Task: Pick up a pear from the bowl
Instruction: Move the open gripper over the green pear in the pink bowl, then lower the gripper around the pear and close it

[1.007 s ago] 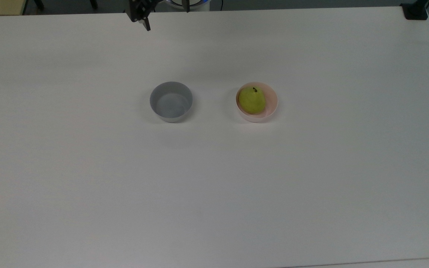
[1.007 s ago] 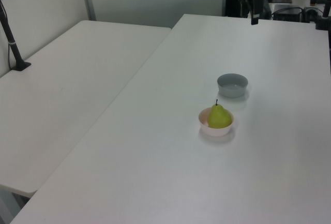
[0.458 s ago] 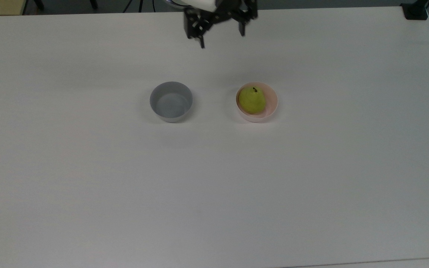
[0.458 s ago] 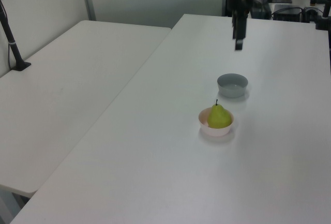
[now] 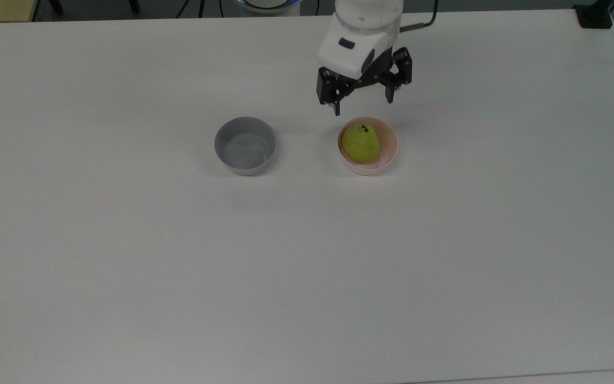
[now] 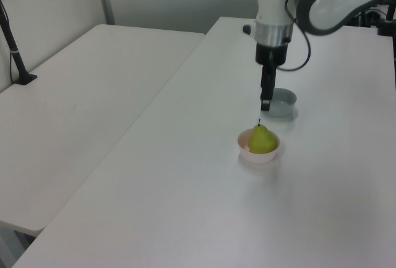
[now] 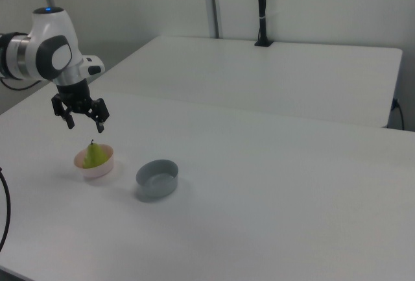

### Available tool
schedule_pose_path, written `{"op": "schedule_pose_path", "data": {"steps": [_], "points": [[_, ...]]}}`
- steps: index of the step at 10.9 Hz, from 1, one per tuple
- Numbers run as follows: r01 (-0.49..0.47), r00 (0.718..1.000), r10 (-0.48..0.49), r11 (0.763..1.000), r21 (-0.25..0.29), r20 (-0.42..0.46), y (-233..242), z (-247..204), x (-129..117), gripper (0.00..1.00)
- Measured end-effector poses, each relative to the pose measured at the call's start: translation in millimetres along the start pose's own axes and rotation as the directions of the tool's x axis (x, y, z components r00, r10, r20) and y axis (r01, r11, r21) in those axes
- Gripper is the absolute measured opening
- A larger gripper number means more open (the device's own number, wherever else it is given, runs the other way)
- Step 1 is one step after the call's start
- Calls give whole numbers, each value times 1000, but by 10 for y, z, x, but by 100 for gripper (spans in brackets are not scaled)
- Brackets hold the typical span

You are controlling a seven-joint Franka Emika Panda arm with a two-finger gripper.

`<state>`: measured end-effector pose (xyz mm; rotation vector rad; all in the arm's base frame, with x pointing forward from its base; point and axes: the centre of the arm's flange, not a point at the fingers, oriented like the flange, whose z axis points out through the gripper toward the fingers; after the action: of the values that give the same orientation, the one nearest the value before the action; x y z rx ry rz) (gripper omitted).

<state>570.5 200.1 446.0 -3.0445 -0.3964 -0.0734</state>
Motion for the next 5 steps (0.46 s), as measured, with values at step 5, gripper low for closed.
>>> {"op": "schedule_pose_path", "data": {"steps": [5], "points": [[24,1000,-24,999,-20,18,-116,611,98,100]]}}
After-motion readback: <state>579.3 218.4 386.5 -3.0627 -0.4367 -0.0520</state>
